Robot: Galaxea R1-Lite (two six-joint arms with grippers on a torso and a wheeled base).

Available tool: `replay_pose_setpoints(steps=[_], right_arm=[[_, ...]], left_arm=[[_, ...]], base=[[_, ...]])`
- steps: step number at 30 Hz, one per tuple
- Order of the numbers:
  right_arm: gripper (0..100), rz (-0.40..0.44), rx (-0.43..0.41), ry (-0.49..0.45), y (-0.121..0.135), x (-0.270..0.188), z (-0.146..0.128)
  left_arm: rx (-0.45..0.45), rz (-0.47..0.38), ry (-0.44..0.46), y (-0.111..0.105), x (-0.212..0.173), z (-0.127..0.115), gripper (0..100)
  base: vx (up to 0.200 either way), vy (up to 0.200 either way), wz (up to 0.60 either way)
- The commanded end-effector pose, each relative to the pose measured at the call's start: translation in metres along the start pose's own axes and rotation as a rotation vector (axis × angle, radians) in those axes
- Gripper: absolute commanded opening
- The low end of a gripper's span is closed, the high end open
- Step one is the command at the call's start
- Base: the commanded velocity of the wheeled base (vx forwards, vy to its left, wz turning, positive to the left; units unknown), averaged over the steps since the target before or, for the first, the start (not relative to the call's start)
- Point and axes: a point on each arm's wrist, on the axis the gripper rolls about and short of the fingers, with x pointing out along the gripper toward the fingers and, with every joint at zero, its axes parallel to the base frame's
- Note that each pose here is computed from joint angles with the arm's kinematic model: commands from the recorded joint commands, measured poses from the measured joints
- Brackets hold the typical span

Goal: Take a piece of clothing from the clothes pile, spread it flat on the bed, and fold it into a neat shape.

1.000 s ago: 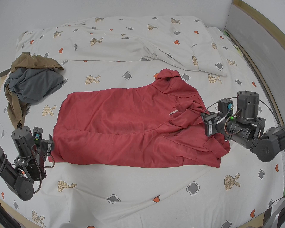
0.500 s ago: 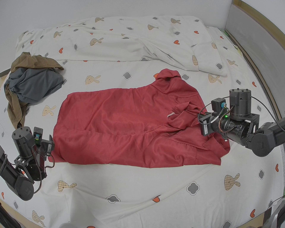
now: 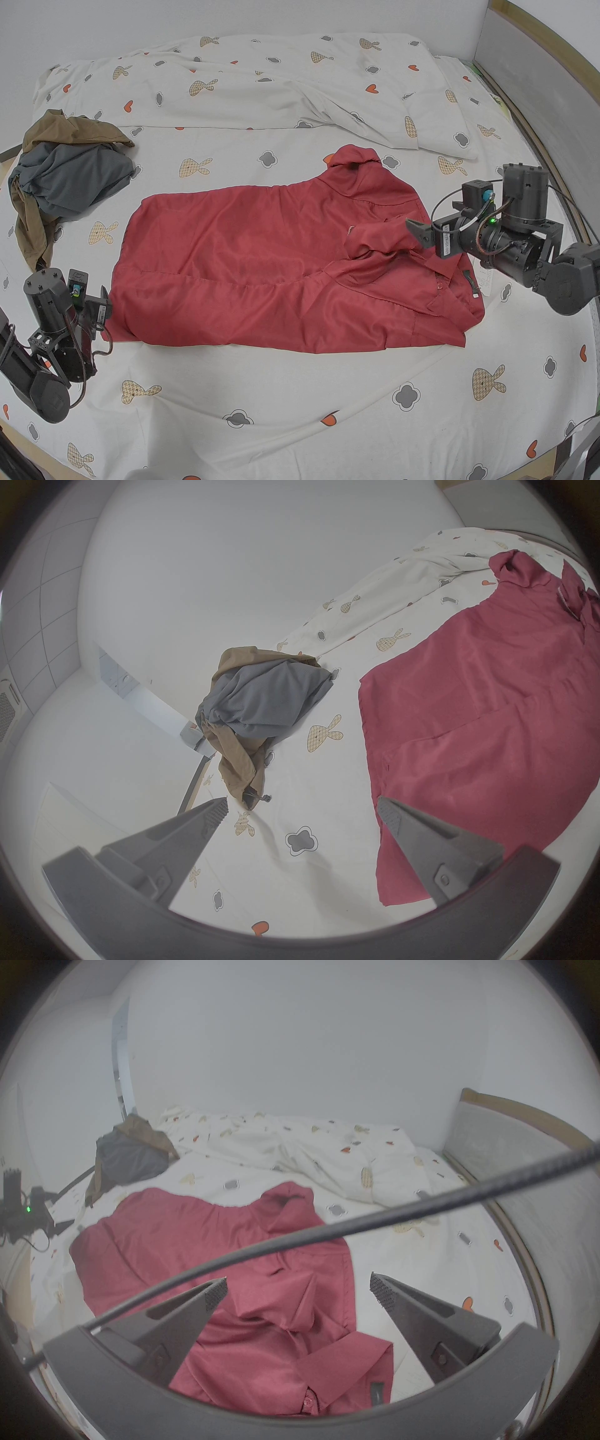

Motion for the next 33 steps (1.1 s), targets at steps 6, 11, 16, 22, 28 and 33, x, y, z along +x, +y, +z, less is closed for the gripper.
replay_pose_setpoints(steps=[6, 11, 16, 22, 28, 33], right_arm=[[100, 0.063, 0.206, 0.106, -0.039, -0.061, -0.035], [100, 0.257, 0.476, 0.159, -0.083, -0.094, -0.041], [100, 0.251, 0.593, 0.286, -0.112, -0.086, -0.060], [100, 0.254, 0.655, 0.439, -0.115, -0.053, -0.096], [100, 0.447, 0.672, 0.470, -0.095, -0.052, -0.100], [100, 0.487, 0.674, 0.522, -0.084, -0.036, -0.108]], left_arm=[[-0.018, 0.036, 0.060, 0.011, 0.003, -0.014, 100], [-0.048, 0.035, 0.065, 0.013, 0.003, -0.017, 100], [-0.110, 0.016, 0.014, 0.009, 0.001, -0.004, 100], [-0.250, 0.004, -0.063, 0.010, -0.005, 0.019, 100], [-0.326, -0.037, -0.071, 0.017, -0.016, 0.035, 100], [-0.370, -0.078, 0.001, 0.020, -0.020, 0.047, 100]], base=[[0.000, 0.000, 0.00], [0.000, 0.000, 0.00], [0.000, 0.000, 0.00], [0.000, 0.000, 0.00], [0.000, 0.000, 0.00], [0.000, 0.000, 0.00]])
